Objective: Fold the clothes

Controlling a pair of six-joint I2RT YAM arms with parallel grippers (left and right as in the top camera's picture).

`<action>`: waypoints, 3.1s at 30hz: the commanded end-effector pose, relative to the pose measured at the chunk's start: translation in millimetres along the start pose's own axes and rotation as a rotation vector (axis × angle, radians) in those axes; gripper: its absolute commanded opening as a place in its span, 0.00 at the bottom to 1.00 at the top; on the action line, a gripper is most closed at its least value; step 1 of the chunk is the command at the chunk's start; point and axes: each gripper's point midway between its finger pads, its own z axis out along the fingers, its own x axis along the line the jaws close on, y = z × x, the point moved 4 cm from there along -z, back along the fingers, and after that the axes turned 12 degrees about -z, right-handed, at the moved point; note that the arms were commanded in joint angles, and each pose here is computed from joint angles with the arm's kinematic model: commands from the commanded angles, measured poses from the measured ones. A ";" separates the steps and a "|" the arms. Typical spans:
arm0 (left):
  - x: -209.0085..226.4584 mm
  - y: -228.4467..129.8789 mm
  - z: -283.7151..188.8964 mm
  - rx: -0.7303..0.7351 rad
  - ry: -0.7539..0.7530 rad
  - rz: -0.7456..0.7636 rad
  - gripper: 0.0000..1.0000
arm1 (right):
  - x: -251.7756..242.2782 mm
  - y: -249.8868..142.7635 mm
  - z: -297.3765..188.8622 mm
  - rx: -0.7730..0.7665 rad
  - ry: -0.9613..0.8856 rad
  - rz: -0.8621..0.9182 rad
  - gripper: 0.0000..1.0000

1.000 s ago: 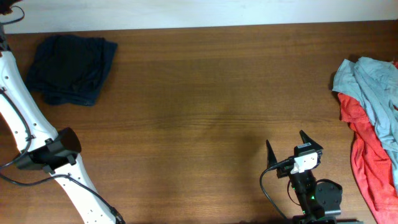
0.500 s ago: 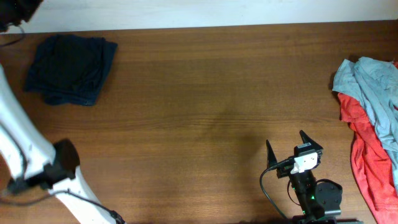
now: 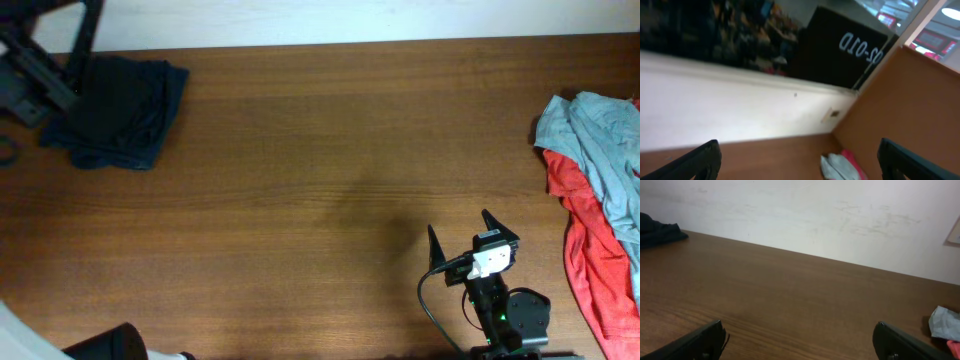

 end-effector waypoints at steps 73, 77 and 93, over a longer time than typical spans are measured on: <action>300.4 -347.2 16.8 -0.184 0.674 -0.003 0.99 | -1.4 -2.2 -0.4 0.005 -0.010 0.012 0.99; 306.4 -359.8 6.9 -0.211 0.660 0.000 0.99 | -1.4 -2.2 -0.4 0.005 -0.010 0.012 0.99; 323.9 -371.0 -24.2 -0.284 0.729 0.006 0.99 | -1.4 -2.2 -0.4 0.005 -0.010 0.012 0.99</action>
